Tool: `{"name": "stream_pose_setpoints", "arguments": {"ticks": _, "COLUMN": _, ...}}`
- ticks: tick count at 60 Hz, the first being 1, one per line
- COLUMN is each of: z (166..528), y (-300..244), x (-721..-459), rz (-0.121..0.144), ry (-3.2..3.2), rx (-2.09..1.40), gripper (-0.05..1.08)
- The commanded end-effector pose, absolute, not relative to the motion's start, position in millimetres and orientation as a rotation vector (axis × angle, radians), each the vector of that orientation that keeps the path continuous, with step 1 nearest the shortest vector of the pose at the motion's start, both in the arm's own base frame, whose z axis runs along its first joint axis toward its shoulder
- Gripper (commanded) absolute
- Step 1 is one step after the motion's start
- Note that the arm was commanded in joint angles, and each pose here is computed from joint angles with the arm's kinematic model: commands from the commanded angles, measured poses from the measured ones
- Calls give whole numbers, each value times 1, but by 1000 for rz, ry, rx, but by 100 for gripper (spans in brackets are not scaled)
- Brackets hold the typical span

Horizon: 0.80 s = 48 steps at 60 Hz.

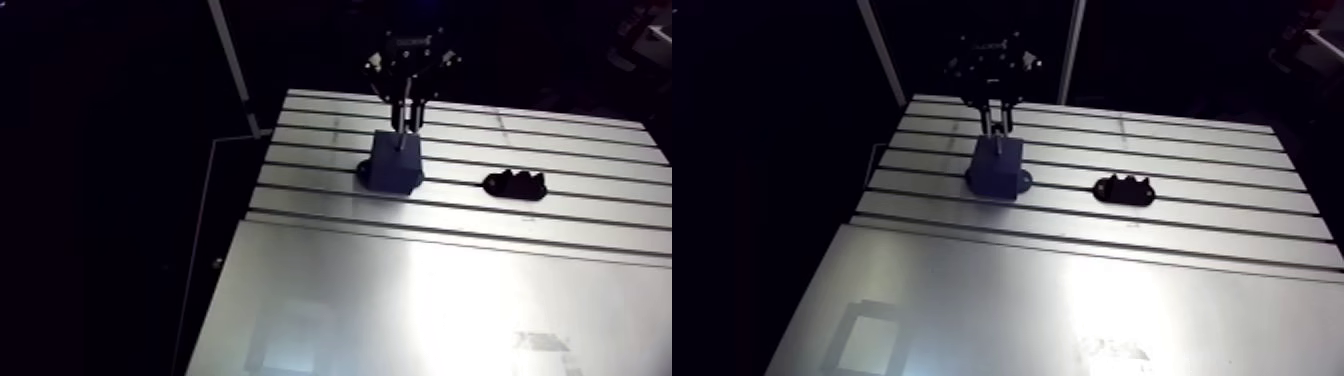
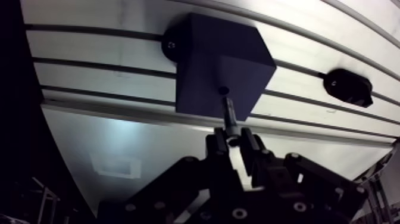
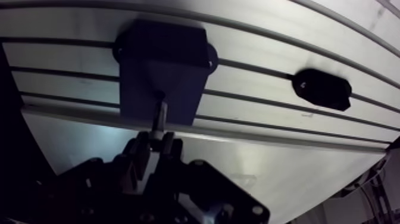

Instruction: Pick up the M10 bolt and insert it into the hole until fully seated.

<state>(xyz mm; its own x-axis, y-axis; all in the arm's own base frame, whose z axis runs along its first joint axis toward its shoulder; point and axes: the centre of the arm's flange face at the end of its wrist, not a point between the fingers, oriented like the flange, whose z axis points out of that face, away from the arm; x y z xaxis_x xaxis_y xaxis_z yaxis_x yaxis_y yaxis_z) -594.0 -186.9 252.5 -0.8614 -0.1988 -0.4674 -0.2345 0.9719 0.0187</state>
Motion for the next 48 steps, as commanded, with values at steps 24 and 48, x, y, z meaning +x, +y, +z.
{"name": "stream_pose_setpoints", "arguments": {"ticks": 24, "z": 251, "y": -188, "x": -595, "rz": 101, "ry": 2642, "rx": -307, "gripper": 108}}
{"name": "stream_pose_setpoints", "arguments": {"ticks": 48, "z": 249, "y": -189, "x": -595, "rz": 101, "ry": 2641, "rx": -309, "gripper": 108}}
